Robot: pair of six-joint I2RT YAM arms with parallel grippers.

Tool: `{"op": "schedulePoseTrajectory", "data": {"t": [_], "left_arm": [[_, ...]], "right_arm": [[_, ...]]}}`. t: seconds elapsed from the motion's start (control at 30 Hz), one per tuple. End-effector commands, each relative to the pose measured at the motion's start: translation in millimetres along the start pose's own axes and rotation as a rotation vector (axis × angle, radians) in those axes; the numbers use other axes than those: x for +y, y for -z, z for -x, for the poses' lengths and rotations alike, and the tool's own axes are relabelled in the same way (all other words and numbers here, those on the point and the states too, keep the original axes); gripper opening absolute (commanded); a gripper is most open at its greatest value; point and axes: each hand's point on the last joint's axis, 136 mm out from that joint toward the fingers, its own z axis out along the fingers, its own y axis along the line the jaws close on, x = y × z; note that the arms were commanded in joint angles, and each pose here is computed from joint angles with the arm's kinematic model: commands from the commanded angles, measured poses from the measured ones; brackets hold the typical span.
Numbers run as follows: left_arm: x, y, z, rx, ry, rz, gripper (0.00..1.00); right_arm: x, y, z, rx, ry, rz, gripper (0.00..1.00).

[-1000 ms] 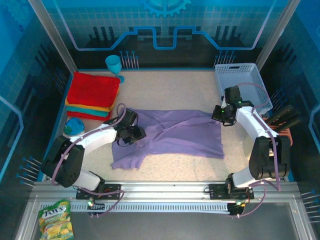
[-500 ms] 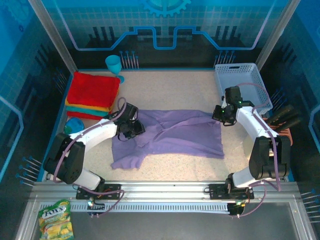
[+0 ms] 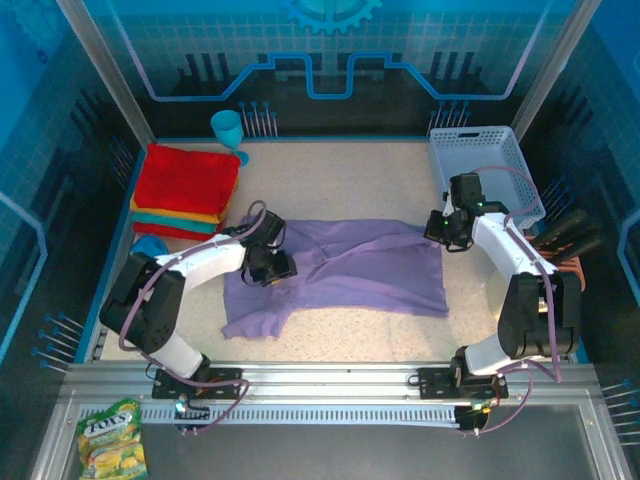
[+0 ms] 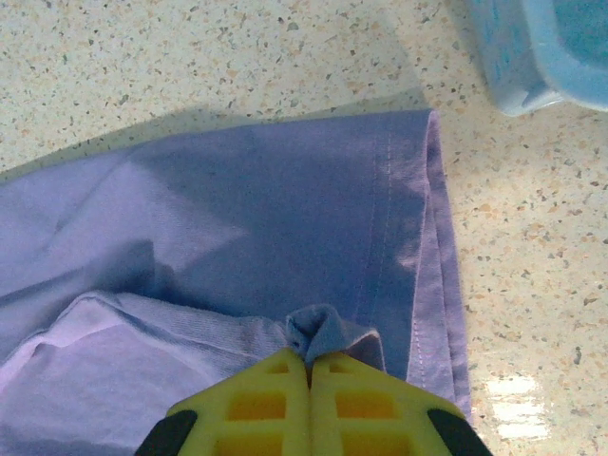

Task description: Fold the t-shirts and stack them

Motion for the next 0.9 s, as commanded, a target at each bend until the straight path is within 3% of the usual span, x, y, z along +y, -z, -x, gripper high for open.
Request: {"op": "schedulePoseTrajectory", "data": {"t": [0.0,0.43,0.5,0.67,0.87], "left_arm": [[-2.6,0.1,5.3,-0.004,-0.005,0.019,0.4],[-1.1,-3.5,17.8,-0.03,-0.014,0.063,0.21],[1.3,-4.6,15.6,-0.02,-0.02,0.072,0.22],[13.4,-1.9,13.9,-0.03,-0.024,0.114,0.33],[18.6,-4.7,14.4,-0.026,-0.027,0.133,0.31]], "right_arm": [[-1.2,4.1,7.4,-0.013,-0.013,0.008,0.0],[-1.4,4.1,7.7,-0.014,-0.012,0.007,0.0],[-1.1,4.9,8.7,-0.018,-0.009,0.007,0.0],[-1.4,4.9,8.2,-0.016,-0.008,0.005,0.0],[-0.6,4.5,8.6,-0.015,-0.009,0.009,0.0]]}}
